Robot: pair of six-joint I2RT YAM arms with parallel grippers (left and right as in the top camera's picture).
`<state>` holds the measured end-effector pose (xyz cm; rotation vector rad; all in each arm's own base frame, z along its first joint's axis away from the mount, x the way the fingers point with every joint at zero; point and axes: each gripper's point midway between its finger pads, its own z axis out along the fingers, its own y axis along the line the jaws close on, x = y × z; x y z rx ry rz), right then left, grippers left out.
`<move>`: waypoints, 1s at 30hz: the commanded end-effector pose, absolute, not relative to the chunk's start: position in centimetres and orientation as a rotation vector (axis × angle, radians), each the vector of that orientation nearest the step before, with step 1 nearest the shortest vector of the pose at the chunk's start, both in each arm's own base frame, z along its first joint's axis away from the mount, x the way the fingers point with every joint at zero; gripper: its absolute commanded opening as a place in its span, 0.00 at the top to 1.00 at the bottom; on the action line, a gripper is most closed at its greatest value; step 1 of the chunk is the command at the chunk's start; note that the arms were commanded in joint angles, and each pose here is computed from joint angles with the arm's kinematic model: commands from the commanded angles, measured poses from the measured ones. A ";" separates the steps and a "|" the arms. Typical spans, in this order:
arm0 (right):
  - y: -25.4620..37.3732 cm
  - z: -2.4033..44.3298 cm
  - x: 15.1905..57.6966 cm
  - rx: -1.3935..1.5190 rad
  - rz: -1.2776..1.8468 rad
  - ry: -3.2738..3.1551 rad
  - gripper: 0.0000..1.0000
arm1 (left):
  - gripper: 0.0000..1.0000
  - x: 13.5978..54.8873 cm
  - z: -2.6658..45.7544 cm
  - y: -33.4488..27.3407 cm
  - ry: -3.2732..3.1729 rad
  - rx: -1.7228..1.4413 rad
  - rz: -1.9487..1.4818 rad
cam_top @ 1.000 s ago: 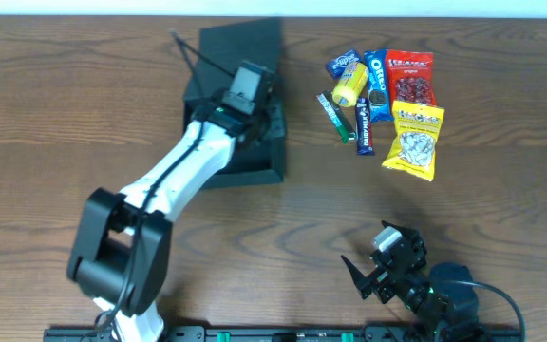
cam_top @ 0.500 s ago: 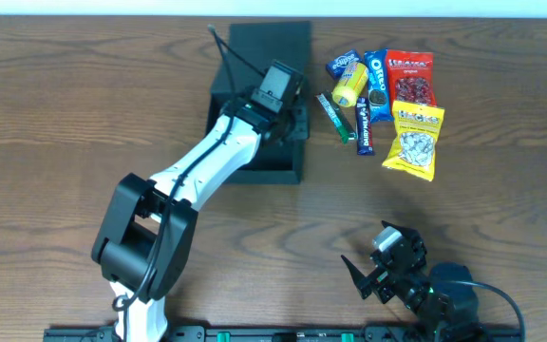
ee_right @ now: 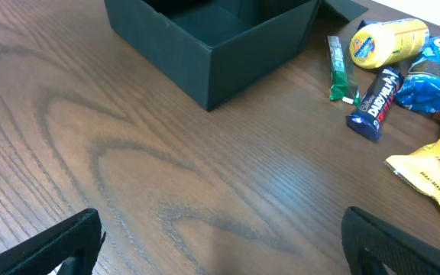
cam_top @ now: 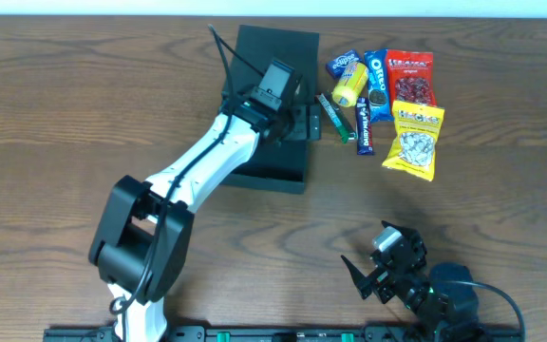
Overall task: Pack container
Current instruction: 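Push the green box forward and right with the left gripper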
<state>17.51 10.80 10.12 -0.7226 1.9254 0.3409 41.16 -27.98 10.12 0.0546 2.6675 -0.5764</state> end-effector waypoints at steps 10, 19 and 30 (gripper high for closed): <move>10.9 10.1 17.4 -0.741 0.338 1.916 0.01 | 0.05 41.8 17.8 -15.0 2.516 0.152 0.198; 10.9 10.1 17.4 -0.741 0.338 1.916 0.01 | 0.02 41.2 12.4 -12.3 2.692 0.146 0.074; 10.9 10.1 17.4 -0.741 0.338 1.916 0.01 | 0.15 40.4 6.2 -12.1 2.804 0.095 0.046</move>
